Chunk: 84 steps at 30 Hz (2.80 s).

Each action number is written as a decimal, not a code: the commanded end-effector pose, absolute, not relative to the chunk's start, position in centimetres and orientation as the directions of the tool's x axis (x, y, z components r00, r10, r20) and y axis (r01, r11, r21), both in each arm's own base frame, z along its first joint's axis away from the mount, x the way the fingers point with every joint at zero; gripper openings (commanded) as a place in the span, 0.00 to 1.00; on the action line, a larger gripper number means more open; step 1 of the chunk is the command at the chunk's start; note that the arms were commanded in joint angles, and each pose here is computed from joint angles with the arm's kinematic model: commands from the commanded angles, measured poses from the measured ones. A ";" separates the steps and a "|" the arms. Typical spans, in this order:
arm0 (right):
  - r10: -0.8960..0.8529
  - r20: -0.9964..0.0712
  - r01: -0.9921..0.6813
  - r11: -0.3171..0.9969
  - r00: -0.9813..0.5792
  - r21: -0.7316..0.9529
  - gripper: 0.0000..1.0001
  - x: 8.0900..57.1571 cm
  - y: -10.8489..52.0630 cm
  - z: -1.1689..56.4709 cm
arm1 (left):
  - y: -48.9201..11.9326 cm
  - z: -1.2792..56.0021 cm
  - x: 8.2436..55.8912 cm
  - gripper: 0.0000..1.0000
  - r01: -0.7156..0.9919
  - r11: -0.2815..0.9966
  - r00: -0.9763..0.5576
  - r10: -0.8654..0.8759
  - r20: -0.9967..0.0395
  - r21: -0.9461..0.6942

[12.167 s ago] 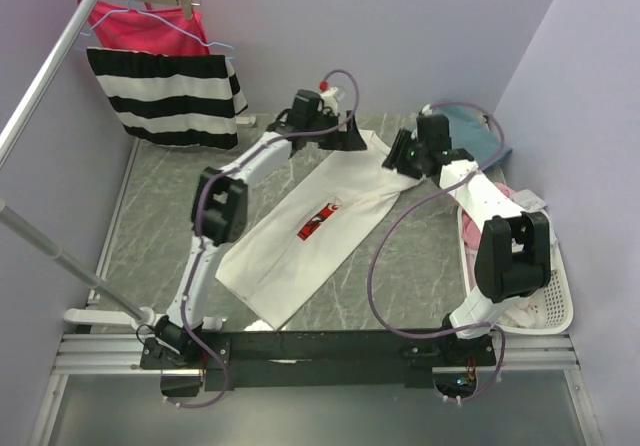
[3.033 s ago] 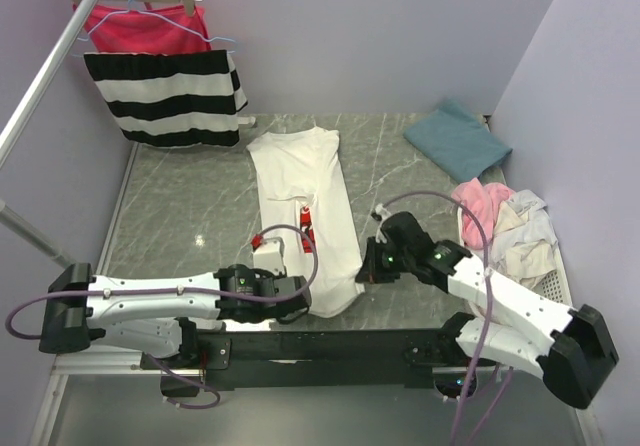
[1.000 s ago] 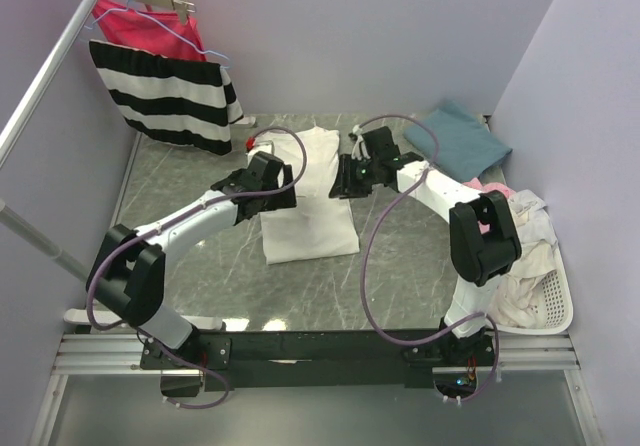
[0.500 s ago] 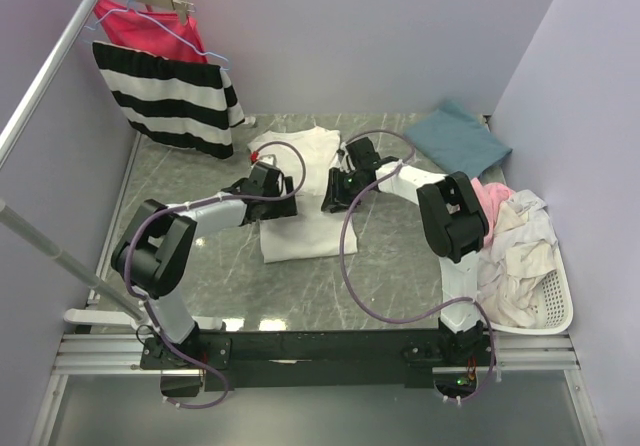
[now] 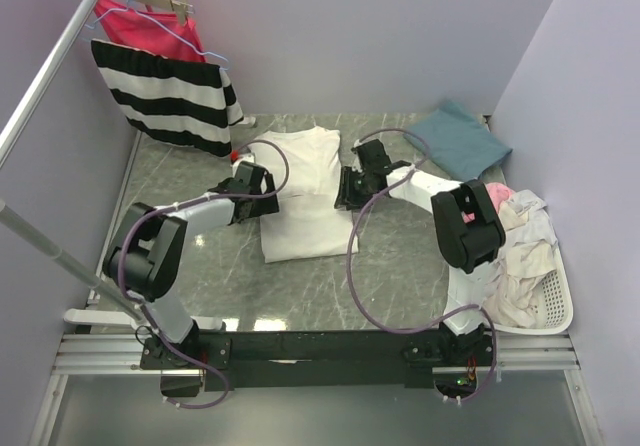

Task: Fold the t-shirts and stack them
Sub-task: Fold the folded rectangular tshirt in 1/3 of the way, then grab one side of the 2/3 rectangular tshirt with both arms, then fold the long partially folded tshirt into a neat square

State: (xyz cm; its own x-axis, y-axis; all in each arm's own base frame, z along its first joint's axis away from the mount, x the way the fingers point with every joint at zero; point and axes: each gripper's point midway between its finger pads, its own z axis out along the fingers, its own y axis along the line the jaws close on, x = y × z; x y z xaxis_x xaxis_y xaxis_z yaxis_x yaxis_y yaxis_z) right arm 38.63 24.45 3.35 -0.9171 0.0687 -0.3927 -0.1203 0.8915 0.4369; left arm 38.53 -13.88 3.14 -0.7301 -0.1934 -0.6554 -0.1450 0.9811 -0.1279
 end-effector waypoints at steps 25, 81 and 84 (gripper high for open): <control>0.100 -0.267 -0.073 0.818 -0.958 0.571 0.57 27.8 19.6 3.0 | -17.2 4.7 23.7 0.98 -0.017 0.837 -0.848 -0.301 -0.435 -0.546; 0.116 -0.422 -0.187 0.770 -0.899 0.610 0.00 19.0 21.2 9.3 | -18.5 10.4 19.6 0.01 -0.046 0.897 -0.788 -0.303 -0.536 -0.439; 0.117 -0.486 -0.221 0.783 -0.866 0.581 0.00 21.9 21.7 11.2 | -18.6 12.0 22.6 0.01 -0.043 0.932 -0.737 -0.272 -0.618 -0.359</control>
